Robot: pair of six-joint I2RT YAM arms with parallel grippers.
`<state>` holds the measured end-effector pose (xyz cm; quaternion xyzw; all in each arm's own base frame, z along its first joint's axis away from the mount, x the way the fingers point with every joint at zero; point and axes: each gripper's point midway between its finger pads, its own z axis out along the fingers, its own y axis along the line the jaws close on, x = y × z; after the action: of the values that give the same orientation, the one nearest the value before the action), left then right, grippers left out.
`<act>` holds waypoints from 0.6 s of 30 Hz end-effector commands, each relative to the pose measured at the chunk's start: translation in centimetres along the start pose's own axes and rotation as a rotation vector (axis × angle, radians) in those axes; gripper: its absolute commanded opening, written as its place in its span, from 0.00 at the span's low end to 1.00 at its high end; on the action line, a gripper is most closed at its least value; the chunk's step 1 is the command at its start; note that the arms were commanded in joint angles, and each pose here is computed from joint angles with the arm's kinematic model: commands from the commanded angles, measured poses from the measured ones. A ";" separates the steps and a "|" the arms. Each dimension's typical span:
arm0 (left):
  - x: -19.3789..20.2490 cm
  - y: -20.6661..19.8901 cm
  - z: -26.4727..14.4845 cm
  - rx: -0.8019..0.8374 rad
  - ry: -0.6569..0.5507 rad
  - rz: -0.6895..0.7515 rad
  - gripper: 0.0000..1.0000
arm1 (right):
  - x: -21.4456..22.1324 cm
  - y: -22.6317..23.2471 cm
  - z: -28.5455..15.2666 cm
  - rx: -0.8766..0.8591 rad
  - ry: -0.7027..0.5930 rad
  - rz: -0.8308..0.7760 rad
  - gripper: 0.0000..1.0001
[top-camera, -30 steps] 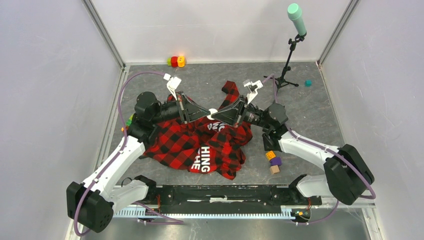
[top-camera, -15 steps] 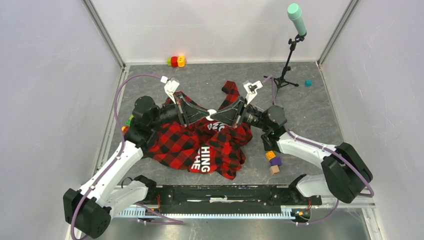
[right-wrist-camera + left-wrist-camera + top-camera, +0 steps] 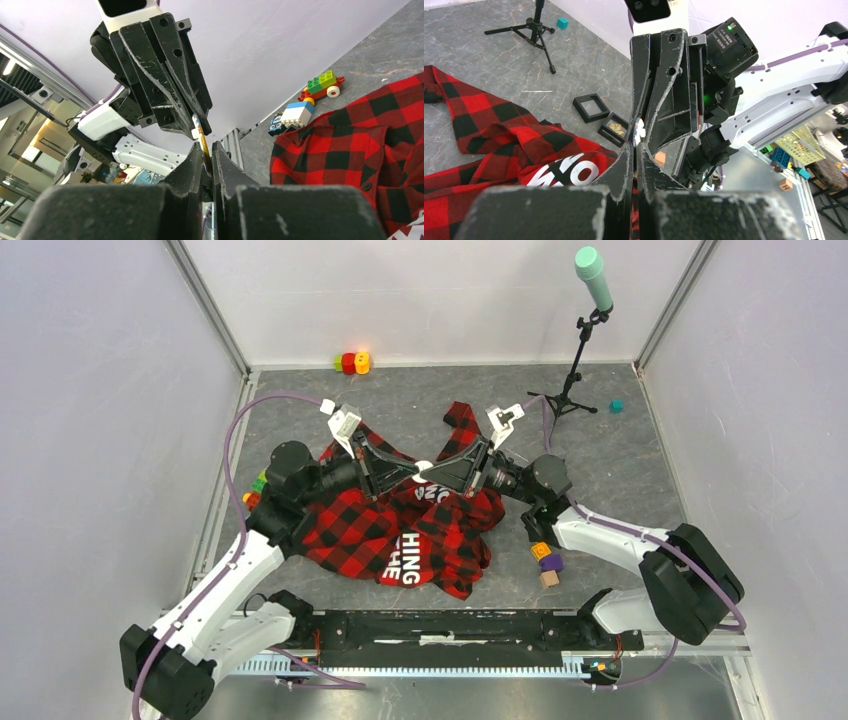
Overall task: Remove the brooch from the garment
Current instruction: Close the brooch.
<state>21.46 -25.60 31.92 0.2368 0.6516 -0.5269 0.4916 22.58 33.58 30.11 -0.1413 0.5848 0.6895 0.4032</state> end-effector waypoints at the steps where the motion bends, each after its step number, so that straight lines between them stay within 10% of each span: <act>1: 0.3 -3.9 -0.7 0.133 0.010 0.091 0.02 | -2.5 -4.0 -0.7 0.171 -0.184 0.023 0.14; 11: 0.1 -2.8 -0.9 0.067 -0.060 0.065 0.02 | -3.1 -4.0 -1.3 0.186 -0.233 0.012 0.15; 18: -0.5 -1.2 -0.9 -0.036 -0.075 0.050 0.02 | -3.0 -3.7 -2.3 0.200 -0.236 -0.052 0.47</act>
<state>21.19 -25.23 30.33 0.2147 0.6625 -0.5036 0.5112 23.62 32.69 28.53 -0.0818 0.5986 0.6730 0.4266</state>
